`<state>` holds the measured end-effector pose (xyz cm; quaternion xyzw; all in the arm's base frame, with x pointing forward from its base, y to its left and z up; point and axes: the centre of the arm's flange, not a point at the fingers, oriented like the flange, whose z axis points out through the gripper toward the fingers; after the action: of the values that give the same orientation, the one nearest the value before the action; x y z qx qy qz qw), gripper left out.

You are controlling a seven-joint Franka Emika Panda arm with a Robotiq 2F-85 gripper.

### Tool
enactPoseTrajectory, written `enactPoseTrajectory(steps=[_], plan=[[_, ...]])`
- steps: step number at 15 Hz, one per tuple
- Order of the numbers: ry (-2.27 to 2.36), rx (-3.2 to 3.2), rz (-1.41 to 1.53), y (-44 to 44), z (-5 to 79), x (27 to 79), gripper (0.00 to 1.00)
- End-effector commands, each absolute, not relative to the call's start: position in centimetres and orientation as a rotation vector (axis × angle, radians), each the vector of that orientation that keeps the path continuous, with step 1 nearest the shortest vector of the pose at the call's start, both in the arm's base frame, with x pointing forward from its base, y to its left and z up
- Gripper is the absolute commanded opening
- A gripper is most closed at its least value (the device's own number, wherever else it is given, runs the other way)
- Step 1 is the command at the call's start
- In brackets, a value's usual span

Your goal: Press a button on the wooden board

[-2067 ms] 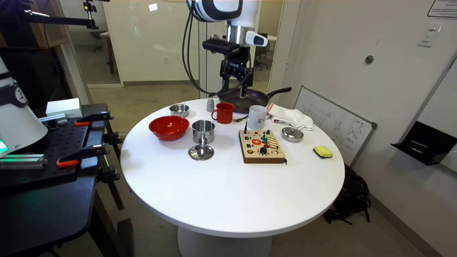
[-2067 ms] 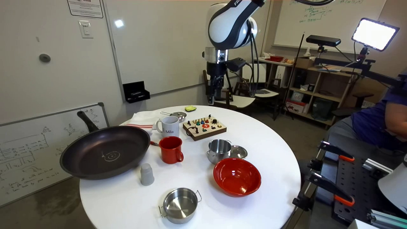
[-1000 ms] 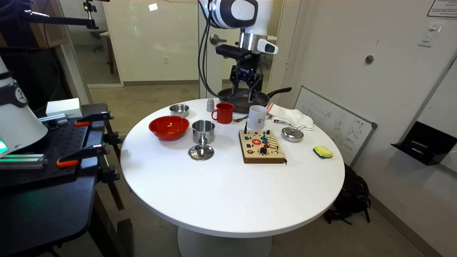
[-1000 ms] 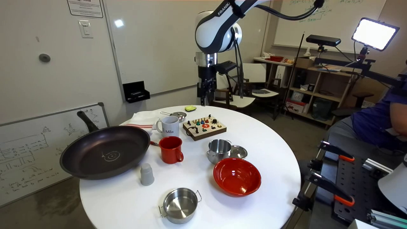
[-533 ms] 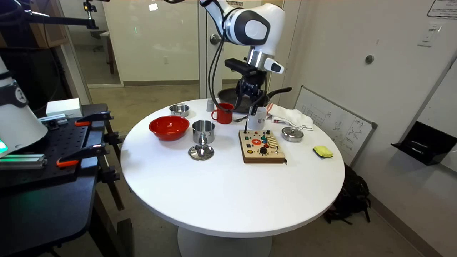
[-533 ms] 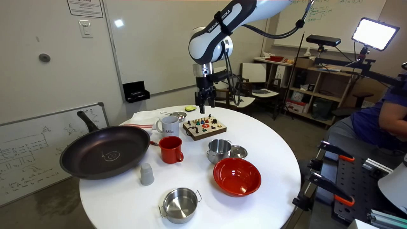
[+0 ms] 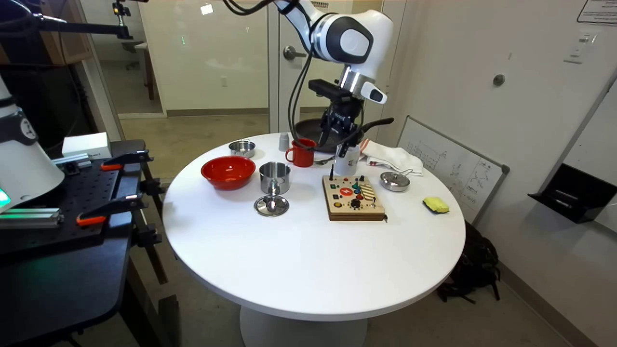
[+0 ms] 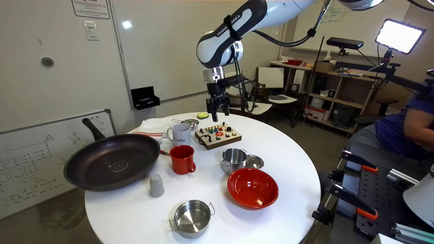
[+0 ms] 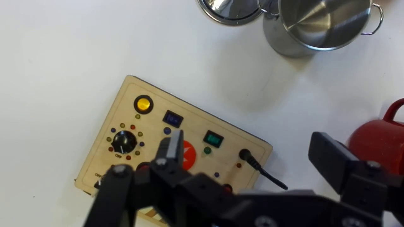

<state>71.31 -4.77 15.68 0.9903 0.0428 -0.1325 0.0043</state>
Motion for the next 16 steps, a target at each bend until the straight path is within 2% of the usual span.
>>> enactPoseTrajectory(steps=[1,13,16], plan=[[0.115,3.117,-0.433,-5.08,14.47,73.39,1.00],[0.153,3.078,-0.233,-5.65,13.71,73.18,1.00],[0.162,3.063,-0.267,-5.62,14.03,72.44,1.00]])
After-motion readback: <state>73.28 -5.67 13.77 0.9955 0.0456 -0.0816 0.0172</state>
